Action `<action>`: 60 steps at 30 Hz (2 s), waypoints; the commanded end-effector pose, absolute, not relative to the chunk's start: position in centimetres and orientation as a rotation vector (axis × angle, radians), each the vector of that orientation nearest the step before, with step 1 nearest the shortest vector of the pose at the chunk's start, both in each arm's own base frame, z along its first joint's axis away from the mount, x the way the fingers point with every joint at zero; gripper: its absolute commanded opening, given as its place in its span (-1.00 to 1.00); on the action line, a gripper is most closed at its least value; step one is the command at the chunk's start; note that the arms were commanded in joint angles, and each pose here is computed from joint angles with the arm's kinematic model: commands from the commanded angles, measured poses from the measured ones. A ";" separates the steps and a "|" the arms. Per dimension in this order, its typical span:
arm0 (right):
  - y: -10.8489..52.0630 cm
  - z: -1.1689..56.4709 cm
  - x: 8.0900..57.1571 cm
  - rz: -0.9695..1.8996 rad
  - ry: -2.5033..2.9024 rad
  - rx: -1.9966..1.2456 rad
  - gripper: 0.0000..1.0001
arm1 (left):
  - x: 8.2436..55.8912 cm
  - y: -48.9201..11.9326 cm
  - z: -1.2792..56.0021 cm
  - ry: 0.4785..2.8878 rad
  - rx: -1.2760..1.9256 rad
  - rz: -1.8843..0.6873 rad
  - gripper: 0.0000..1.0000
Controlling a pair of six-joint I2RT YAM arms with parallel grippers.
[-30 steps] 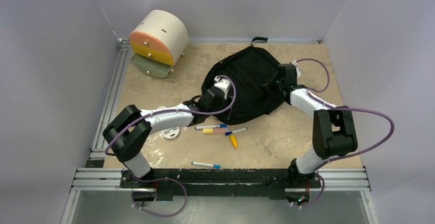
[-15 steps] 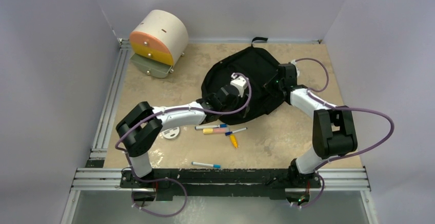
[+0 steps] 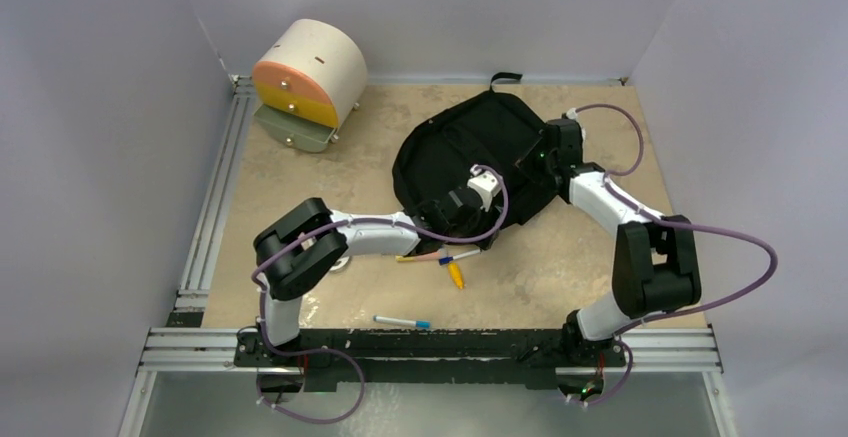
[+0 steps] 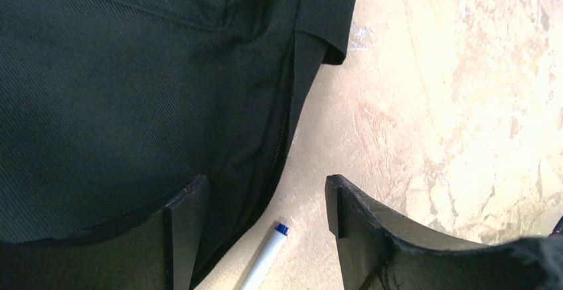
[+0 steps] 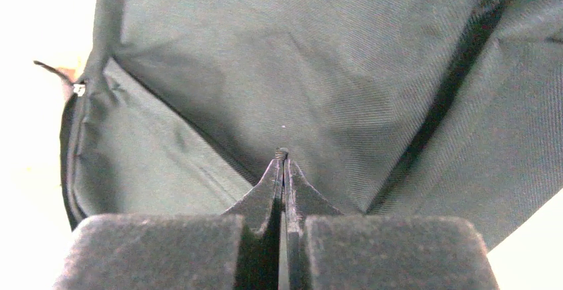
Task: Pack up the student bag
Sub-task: Unzip the student bag at the center of the board.
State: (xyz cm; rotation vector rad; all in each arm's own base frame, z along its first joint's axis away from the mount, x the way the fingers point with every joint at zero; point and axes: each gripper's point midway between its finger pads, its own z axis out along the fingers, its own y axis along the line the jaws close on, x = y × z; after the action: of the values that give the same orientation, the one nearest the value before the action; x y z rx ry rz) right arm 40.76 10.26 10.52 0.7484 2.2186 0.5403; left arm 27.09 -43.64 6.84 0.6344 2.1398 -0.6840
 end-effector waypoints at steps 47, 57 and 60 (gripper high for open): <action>24.7 18.9 56.4 1.059 1.897 0.219 -1.00 | 22.6 -40.6 -2.2 2.352 0.651 -0.545 0.28; 25.8 20.9 57.4 1.068 1.776 0.160 -1.00 | 22.4 -40.8 -2.3 2.354 0.662 -0.541 0.27; 25.5 20.6 57.9 1.050 1.755 0.176 -1.00 | 22.4 -40.8 -2.3 2.355 0.663 -0.539 0.27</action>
State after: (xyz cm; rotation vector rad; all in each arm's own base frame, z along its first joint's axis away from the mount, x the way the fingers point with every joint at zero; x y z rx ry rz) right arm 55.84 25.24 15.27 0.2411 1.9638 1.0378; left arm 25.69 -43.09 3.42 0.5828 2.1606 -0.6142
